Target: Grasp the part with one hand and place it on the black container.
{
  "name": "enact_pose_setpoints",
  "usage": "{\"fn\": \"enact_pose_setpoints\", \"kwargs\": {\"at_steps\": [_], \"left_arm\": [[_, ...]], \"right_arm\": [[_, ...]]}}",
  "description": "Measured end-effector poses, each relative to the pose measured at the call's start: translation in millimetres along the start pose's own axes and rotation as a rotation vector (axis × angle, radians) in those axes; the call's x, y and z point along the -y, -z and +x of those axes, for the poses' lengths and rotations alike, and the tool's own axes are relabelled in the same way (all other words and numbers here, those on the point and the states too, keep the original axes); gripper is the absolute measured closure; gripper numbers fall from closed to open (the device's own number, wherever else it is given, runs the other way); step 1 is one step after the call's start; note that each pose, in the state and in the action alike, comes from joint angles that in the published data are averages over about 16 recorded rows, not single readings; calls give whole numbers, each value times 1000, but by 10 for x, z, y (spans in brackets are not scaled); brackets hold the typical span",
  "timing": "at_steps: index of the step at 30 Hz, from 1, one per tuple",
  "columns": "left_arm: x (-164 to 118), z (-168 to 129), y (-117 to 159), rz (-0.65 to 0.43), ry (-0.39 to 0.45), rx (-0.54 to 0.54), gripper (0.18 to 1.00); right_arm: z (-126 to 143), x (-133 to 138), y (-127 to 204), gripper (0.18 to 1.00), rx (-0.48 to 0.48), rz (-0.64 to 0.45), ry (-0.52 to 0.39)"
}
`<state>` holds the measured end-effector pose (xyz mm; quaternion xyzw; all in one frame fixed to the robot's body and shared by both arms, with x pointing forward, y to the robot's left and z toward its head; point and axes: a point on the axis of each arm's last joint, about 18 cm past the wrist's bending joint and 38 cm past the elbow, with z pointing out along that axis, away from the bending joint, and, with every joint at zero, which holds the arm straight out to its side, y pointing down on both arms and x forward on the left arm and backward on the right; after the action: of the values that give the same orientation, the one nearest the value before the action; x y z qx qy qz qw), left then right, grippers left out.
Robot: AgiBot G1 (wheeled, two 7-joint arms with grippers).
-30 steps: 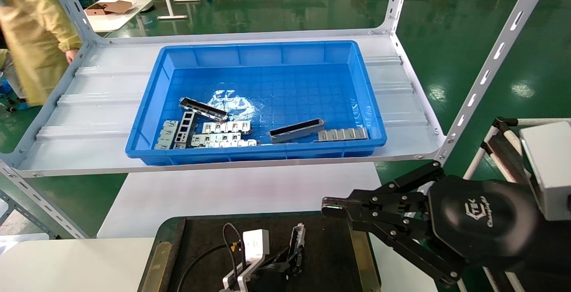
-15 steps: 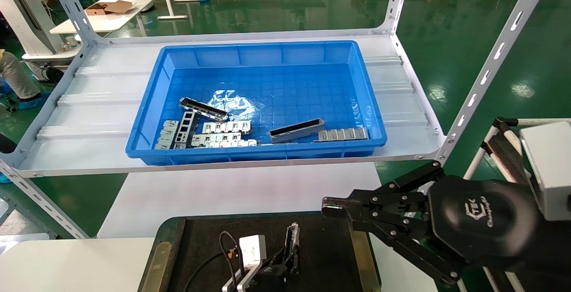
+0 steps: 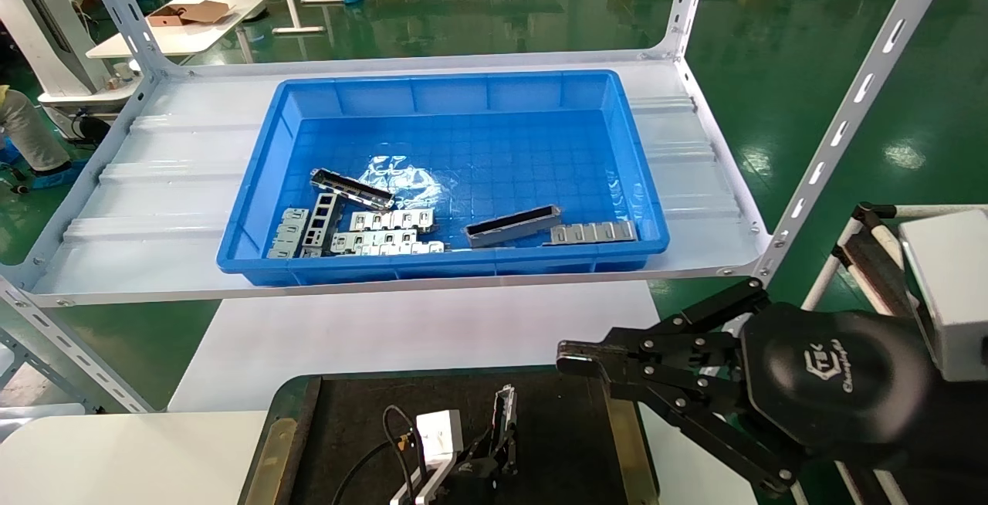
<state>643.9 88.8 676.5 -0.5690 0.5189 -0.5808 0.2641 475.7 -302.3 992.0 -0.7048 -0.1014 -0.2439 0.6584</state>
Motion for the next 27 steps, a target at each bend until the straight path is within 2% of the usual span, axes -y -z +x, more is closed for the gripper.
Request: {"fn": "enact_pose_setpoints", "kwargs": {"at_steps": [15, 20, 27], "left_arm": [[-72, -35, -11, 11, 14, 2, 824], [-76, -52, -18, 14, 17, 6, 804], [-38, -66, -34, 22, 14, 6, 734]], "right_arm": [[0, 0, 0, 960, 0, 0, 0], [0, 0, 0, 914, 0, 0, 0], [0, 0, 0, 818, 0, 0, 0]]}}
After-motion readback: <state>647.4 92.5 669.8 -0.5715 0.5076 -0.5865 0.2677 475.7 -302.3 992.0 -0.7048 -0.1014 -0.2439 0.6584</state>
